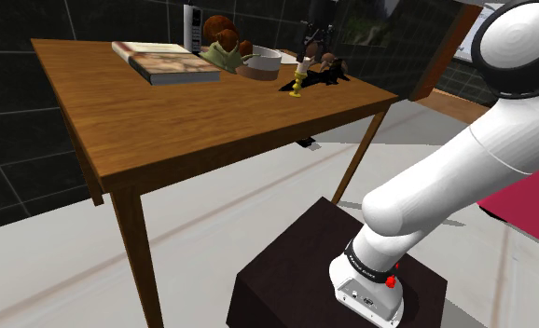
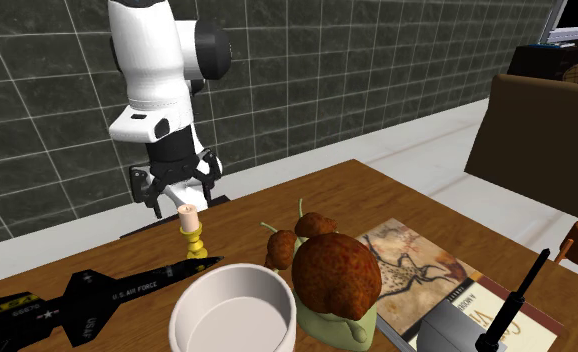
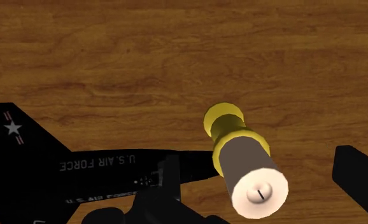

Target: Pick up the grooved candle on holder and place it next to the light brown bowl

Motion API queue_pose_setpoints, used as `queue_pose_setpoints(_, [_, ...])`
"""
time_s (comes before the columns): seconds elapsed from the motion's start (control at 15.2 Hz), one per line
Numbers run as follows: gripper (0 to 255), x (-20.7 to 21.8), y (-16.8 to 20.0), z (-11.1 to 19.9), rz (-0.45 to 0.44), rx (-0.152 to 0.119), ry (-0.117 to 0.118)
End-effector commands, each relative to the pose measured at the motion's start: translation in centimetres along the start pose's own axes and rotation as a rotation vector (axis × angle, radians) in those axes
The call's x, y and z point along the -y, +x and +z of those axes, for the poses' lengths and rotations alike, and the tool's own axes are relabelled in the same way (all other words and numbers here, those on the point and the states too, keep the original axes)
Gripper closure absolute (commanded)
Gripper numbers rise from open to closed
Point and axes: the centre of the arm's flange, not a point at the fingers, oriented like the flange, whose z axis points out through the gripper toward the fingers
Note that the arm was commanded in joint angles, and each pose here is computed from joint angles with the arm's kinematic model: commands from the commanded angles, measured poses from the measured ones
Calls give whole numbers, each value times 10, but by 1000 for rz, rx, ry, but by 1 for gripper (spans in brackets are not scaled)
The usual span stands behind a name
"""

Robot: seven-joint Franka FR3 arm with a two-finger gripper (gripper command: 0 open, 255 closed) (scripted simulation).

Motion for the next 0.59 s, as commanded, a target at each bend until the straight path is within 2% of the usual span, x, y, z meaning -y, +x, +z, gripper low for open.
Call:
queue_pose_setpoints(0.0, [0, 1, 1, -24, 0, 1, 0])
queue_pose_setpoints(0.07, [0, 1, 1, -34, 0, 1, 0])
queue_pose_setpoints(0.53, [0, 1, 1, -34, 0, 1, 0])
